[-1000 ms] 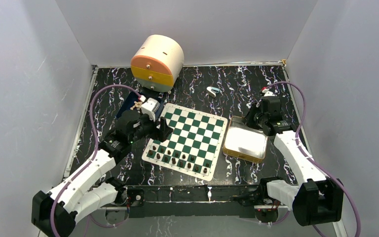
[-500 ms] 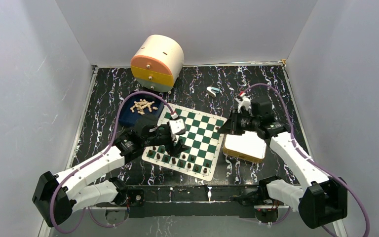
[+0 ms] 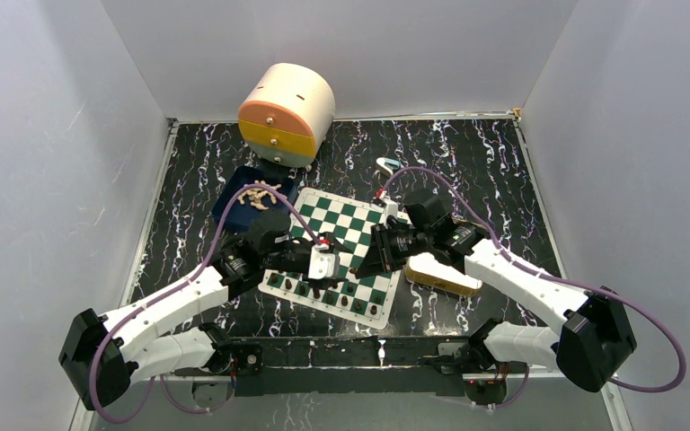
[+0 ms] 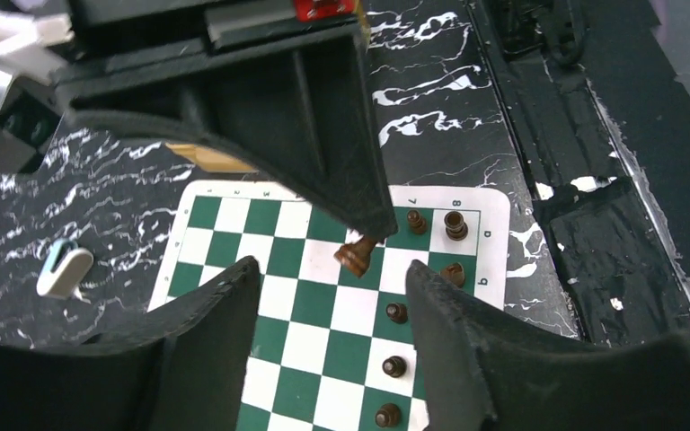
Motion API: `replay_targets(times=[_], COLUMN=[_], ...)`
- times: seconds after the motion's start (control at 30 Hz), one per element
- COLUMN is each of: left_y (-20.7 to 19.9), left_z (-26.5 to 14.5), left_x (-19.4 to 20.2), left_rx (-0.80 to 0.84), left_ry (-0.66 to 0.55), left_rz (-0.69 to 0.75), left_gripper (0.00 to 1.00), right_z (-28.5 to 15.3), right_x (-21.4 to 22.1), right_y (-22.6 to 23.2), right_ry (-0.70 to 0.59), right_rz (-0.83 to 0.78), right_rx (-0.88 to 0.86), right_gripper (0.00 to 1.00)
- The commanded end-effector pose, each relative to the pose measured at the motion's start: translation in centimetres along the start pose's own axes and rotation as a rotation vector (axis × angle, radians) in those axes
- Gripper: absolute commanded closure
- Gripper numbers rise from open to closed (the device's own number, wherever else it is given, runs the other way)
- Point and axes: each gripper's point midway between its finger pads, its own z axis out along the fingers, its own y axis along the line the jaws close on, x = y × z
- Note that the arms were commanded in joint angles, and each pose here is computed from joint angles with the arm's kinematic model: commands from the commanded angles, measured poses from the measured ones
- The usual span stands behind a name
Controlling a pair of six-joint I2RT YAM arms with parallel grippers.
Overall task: Set up the chess pieces on the board
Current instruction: Place the chess piece on the chessboard.
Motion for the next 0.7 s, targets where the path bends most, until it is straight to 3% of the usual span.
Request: replay_targets(times=[0.0,0.43,0.67], left_y=[-1.3,-1.6,-1.8], left_z=[0.2,0.4,0.3], left_x=[-1.2,-0.3,-0.3], left_rx=[0.077,0.105,0.118], left_ry=[-0.07,-0.039,-0.019], left_rz=[0.075,0.088,0.036], left_gripper=[0.47,0.56,0.74], right_z=[0.0,-0.1,-0.5], right_x=[-2.7,-2.8,-2.2], right_y=[3.3,5.1,5.0], right_ry=[-0.067,-0.062,-0.063], right_rz=[-0.063,-0.089,-0.097], right_rx=[-0.083,-0.16,-0.157], right_gripper=[0.85,0.85,0.84])
